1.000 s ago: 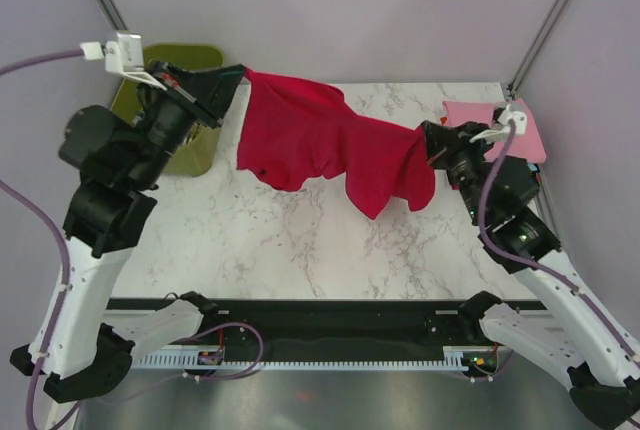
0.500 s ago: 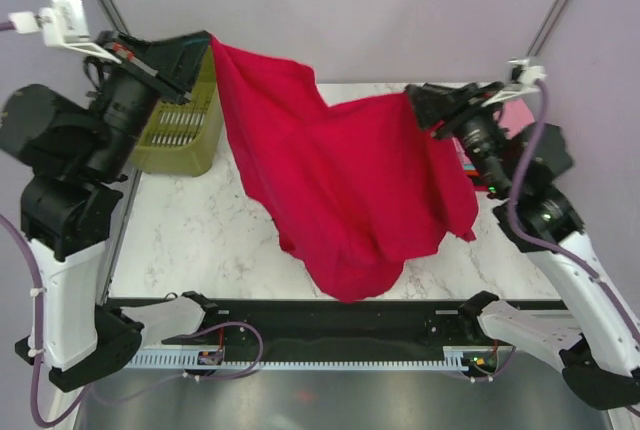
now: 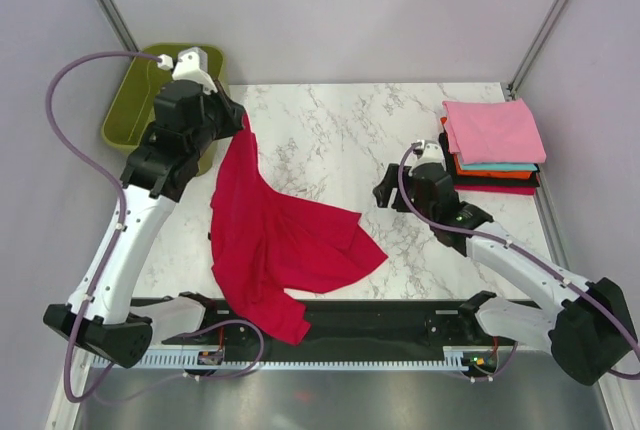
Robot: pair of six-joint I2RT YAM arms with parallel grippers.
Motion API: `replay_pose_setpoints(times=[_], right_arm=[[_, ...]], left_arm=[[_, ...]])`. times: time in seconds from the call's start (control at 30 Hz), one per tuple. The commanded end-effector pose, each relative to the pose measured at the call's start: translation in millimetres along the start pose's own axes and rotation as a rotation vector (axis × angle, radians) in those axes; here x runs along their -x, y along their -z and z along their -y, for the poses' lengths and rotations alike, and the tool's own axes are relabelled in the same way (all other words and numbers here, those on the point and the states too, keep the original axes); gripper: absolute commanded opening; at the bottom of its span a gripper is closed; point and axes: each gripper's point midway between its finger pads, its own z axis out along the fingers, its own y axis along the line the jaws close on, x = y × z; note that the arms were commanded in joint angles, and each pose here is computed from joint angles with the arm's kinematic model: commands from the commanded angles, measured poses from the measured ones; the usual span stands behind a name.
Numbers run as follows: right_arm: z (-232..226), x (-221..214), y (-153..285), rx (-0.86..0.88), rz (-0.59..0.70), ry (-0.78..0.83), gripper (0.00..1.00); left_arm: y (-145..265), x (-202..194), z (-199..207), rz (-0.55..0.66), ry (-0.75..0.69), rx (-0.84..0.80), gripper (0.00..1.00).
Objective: Fold and stack the t-shirts
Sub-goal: Flatten the tshirt out
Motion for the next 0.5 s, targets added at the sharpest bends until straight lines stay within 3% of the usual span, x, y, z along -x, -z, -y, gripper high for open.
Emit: replay_pose_setpoints(times=[0.0, 0.13, 0.27, 0.47], right_arm=[[4.2, -2.7, -12.8, -0.005, 0.045, -0.045, 0.76], [3.7, -21.9, -34.5, -0.003, -0.034, -0.019, 0.68], [1.6, -40.3, -62.3, -0.009, -0.126, 0.006, 0.58], [-7.6, -65.4, -83.6, 0.038, -0.215, -0.024, 0.59]], left_arm=[[-9.1, -19.2, -11.6, -0.024, -0.008, 0.017, 0.02], [-15.9, -39.0, -33.5, -0.065, -0.031, 0.076, 0.02], [-7.4, -34.9, -38.9, -0.043, -0.051, 0.083, 0.02], [3.6, -31.0, -41.2, -0.018, -0.074, 0.082, 0.02]])
